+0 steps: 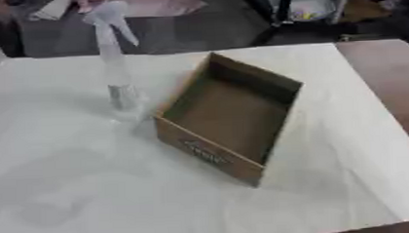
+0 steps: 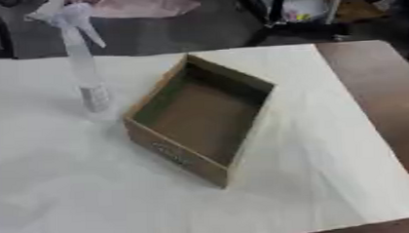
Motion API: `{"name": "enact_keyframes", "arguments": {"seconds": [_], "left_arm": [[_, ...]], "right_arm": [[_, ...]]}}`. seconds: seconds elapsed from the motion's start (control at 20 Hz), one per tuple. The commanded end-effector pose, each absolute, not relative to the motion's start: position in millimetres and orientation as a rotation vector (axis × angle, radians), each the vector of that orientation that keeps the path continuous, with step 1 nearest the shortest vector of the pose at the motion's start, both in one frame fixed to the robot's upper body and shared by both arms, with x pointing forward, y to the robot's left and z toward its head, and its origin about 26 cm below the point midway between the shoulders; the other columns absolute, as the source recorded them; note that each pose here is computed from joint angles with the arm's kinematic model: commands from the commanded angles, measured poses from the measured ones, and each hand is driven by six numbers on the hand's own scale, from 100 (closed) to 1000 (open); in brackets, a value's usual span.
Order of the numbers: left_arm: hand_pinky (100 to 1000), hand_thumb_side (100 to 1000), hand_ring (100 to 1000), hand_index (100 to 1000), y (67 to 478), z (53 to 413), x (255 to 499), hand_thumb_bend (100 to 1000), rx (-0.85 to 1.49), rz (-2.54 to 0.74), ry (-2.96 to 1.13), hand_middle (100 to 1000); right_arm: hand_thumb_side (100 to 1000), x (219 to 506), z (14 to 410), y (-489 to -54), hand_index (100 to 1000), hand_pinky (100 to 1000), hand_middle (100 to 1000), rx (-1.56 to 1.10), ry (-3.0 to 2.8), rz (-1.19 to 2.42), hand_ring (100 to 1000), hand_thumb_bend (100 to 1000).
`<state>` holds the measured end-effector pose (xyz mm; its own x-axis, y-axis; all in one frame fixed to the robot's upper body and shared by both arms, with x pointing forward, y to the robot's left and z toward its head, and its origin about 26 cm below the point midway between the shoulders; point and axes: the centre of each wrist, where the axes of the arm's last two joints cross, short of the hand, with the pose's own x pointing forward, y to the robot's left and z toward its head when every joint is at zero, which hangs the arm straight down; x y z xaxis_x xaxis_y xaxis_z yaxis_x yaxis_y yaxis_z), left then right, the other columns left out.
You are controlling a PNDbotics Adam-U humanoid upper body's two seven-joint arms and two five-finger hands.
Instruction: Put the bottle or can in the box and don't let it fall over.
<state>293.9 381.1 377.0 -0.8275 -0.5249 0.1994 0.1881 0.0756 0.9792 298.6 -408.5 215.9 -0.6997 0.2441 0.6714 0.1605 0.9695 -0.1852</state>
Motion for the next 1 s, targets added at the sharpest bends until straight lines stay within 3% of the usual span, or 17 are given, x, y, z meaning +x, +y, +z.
{"name": "enact_keyframes", "arguments": {"seconds": [0.05,1.0], "left_arm": [[736,739,834,908,393,395,297,100,0.394,-1.940,-1.704,751],[751,747,855,923,370,407,361,100,0.499,-1.935,-1.726,769]], "right_arm": [[349,297,230,-412,893,797,773,-0.313,-2.380,0.200,1000,100],[356,303,232,-407,894,796,772,-0.277,-2.376,0.256,1000,100]]}}
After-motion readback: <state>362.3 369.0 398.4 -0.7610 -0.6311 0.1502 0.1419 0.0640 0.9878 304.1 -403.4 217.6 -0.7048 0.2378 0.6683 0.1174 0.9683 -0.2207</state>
